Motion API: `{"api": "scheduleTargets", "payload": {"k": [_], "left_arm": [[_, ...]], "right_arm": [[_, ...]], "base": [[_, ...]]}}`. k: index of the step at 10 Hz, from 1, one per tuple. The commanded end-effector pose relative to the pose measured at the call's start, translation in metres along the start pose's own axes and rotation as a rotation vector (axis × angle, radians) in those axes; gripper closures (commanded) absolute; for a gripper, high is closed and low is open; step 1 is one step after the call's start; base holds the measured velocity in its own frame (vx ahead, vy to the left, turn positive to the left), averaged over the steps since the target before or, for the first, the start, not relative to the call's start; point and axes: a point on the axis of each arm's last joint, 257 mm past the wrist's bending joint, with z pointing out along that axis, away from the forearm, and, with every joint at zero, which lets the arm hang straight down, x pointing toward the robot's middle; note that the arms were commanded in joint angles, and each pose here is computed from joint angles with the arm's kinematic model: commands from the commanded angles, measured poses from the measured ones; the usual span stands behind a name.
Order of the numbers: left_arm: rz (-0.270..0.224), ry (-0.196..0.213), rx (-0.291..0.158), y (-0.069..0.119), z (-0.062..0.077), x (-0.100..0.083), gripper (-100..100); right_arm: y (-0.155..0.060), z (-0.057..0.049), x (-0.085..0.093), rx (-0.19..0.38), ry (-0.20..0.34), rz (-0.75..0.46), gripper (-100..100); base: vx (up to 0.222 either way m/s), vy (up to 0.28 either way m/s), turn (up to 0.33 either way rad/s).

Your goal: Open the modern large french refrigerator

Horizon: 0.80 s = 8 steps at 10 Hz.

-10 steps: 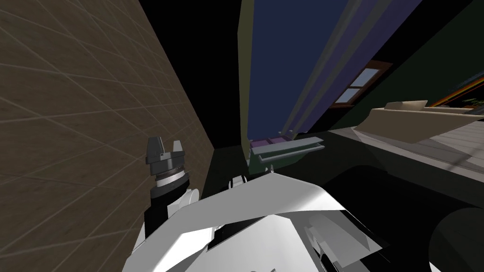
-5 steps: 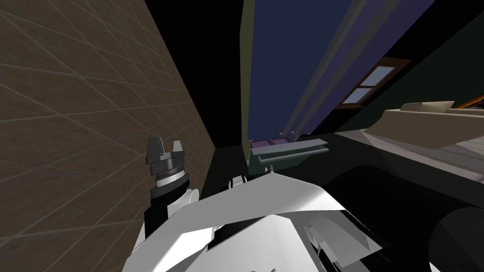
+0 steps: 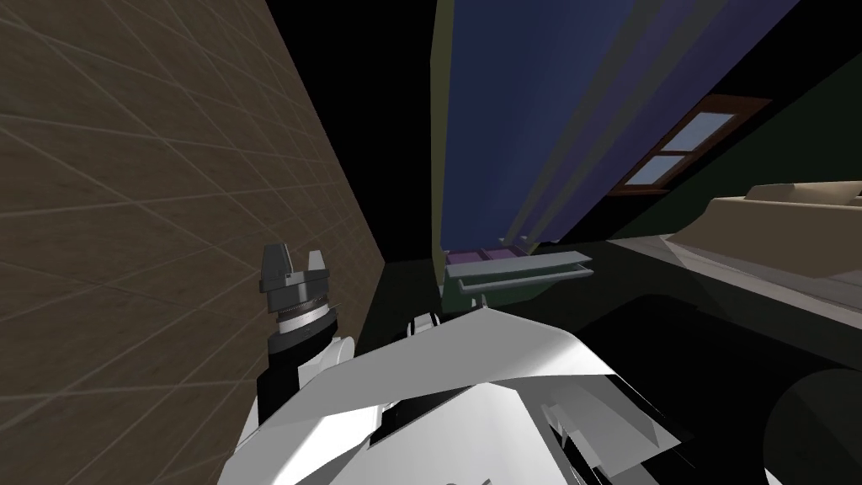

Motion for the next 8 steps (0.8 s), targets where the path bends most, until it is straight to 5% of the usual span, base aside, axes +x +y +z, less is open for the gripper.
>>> {"api": "scheduleTargets", "payload": {"k": [1,8], "left_arm": [[0.0,0.0,0.0,0.0,0.0,0.0,0],[0.0,0.0,0.0,0.0,0.0,0.0,0]], "right_arm": [[0.0005,-0.001,-0.0007,0.001,-0.034,0.012,-100],[0.0009,-0.0021,-0.0005,-0.003,-0.119,0.037,-100]], "base": [[-0.016,-0.057,0.083],[-0.014,-0.054,0.074]]}}
